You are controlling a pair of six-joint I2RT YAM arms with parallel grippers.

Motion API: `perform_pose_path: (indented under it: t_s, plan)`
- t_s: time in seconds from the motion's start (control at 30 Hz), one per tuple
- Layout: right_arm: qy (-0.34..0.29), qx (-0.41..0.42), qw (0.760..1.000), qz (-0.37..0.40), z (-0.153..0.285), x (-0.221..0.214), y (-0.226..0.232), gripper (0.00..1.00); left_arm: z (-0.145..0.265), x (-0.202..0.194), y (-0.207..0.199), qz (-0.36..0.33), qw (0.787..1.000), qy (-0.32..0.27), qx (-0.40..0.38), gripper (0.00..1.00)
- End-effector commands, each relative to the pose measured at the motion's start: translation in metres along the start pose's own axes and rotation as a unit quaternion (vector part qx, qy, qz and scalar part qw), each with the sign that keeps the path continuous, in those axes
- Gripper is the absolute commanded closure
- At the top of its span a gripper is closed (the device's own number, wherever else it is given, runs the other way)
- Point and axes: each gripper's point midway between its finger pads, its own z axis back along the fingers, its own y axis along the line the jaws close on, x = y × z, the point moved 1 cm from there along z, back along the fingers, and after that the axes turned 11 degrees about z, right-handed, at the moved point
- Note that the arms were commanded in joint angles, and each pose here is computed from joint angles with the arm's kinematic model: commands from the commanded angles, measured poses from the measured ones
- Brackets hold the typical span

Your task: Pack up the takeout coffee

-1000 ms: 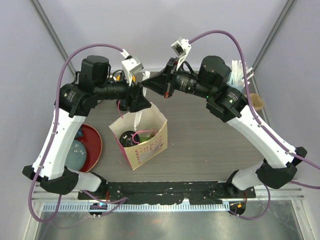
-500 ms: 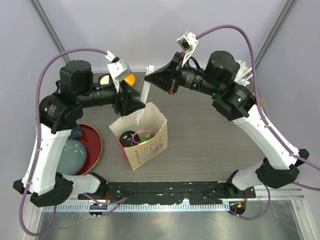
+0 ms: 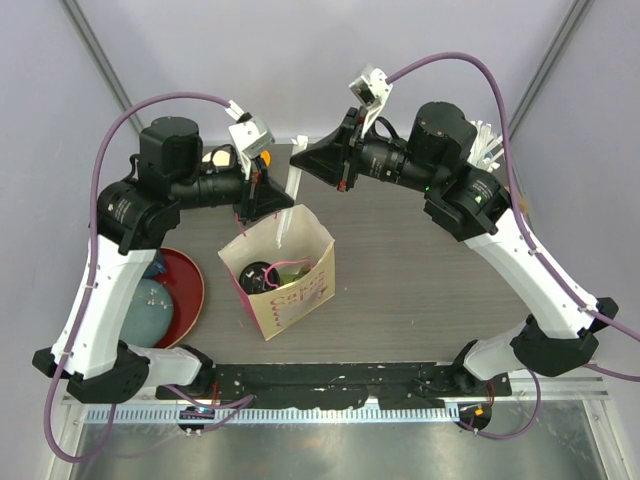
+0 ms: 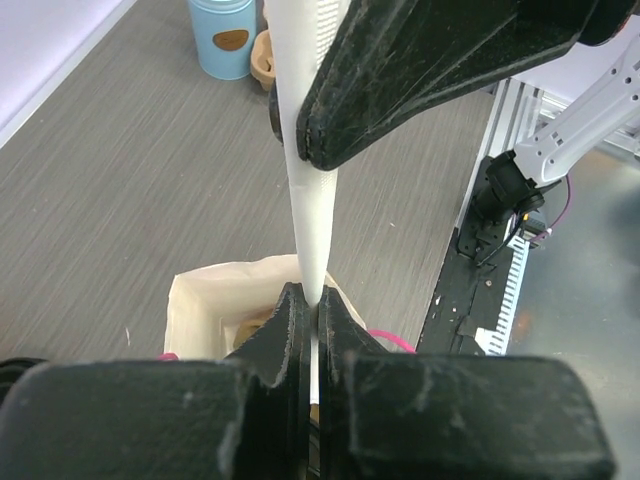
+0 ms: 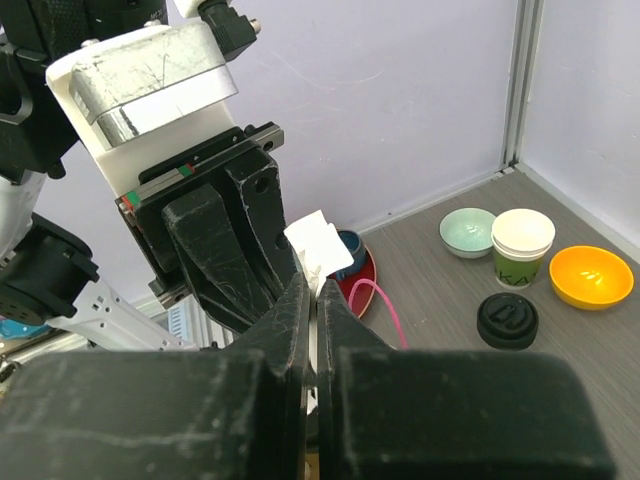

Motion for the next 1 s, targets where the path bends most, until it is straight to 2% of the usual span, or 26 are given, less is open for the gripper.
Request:
perform_pose_path:
  t_s: [0.0, 0.23, 0.43, 0.67, 0.83, 0.97]
  plan:
    - [0.003, 0.01, 1.0, 0.027, 0.008, 0.001, 0.002, 0.99, 0.011, 0.017, -0.004, -0.026, 0.999, -0.035, 0.01, 1.0]
    - [0.037, 0.047, 0.998, 0.011, 0.031, -0.028, -0.024, 0.99, 0.027, 0.033, -0.01, -0.039, 0.997, -0.057, 0.03, 1.0]
    - [0.032, 0.011, 0.999, -0.003, 0.05, -0.028, -0.061, 0.99, 0.032, 0.028, -0.001, -0.062, 0.995, -0.047, 0.057, 1.0]
    - [0.006, 0.007, 1.0, -0.001, 0.051, -0.009, -0.064, 0.99, 0.018, 0.006, 0.017, -0.049, 0.996, -0.015, 0.073, 1.0]
    - [-0.021, -0.025, 0.999, 0.023, 0.063, 0.014, -0.067, 0.99, -0.003, 0.005, 0.029, -0.017, 0.997, -0.039, 0.071, 1.0]
    - [-0.032, -0.019, 0.999, 0.009, 0.064, 0.017, -0.064, 0.99, -0.026, -0.013, 0.048, 0.018, 0.996, -0.03, 0.078, 1.0]
